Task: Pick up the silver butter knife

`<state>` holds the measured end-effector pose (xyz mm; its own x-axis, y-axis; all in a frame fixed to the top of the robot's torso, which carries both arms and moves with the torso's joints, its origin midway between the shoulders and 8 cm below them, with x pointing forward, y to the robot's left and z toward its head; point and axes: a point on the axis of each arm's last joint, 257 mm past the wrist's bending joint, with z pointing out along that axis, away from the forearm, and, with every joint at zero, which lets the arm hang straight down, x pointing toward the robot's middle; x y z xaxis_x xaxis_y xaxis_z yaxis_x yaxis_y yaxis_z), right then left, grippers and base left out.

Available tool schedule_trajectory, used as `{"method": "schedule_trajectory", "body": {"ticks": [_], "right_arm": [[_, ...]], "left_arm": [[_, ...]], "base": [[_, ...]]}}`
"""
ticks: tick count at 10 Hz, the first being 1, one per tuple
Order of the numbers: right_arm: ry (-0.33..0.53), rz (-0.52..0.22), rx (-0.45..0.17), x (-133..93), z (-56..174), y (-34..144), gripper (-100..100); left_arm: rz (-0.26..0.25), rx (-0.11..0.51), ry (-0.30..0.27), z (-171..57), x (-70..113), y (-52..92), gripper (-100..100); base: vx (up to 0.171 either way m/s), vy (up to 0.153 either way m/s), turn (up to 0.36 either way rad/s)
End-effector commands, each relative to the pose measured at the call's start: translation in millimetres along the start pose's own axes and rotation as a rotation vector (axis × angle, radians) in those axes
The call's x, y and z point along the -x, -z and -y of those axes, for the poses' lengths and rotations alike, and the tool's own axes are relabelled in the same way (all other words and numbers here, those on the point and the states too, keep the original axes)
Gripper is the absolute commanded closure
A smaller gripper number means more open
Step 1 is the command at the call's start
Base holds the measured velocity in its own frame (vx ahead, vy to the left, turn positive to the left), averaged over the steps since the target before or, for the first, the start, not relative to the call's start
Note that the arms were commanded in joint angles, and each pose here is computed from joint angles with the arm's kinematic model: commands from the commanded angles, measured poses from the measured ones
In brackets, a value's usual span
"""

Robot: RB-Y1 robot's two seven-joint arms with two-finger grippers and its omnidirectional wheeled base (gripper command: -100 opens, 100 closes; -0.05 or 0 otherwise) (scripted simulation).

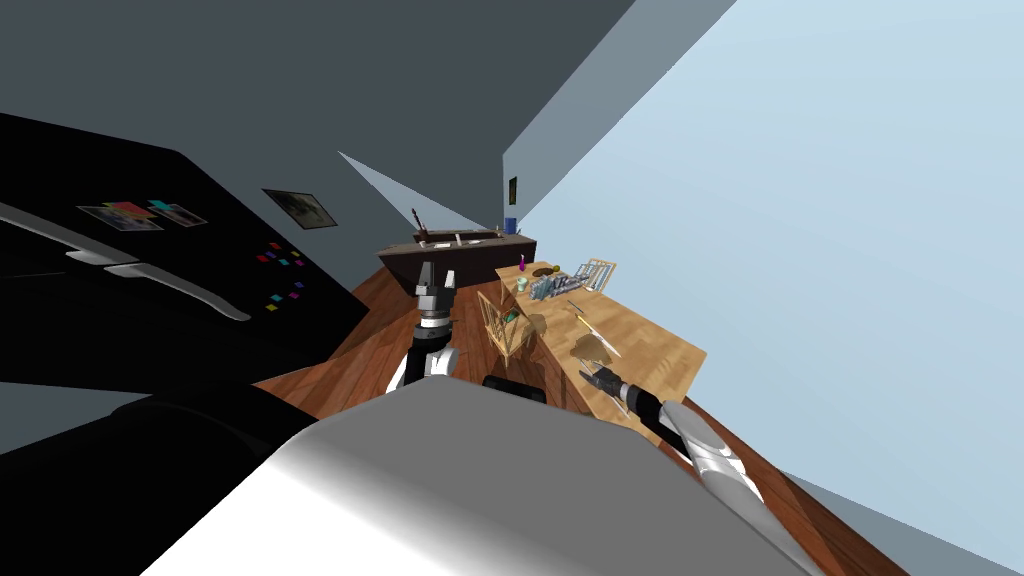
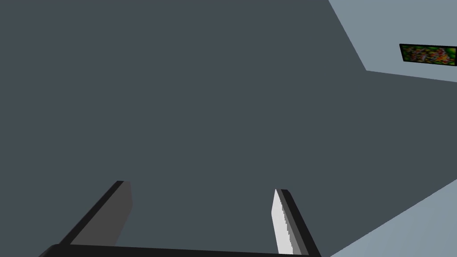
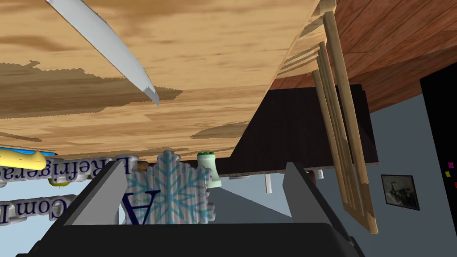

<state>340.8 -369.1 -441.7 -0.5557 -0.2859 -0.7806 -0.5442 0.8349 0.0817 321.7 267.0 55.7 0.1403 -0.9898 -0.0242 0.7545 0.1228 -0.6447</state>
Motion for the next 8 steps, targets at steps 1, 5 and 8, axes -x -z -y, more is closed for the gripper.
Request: {"method": "schedule_trajectory", "body": {"ticks": [1, 5, 8], "right_arm": [[0.016, -0.061, -0.007, -17.6, 10.7, 5.4, -100], [0.023, -0.162, -0.020, -50.2, 25.1, 19.0, -100], [0.036, -0.271, -0.032, -81.8, 41.0, 38.2, -100]], "left_arm": [[0.000, 0.000, 0.000, 0.0, 0.0, 0.0, 0], [0.000, 0.000, 0.000, 0.0, 0.0, 0.0, 0], [0.000, 0.000, 0.000, 0.0, 0.0, 0.0, 0]], "base": [[0.011, 0.004, 0.045], [0.010, 0.003, 0.026], [0.014, 0.005, 0.043]]}}
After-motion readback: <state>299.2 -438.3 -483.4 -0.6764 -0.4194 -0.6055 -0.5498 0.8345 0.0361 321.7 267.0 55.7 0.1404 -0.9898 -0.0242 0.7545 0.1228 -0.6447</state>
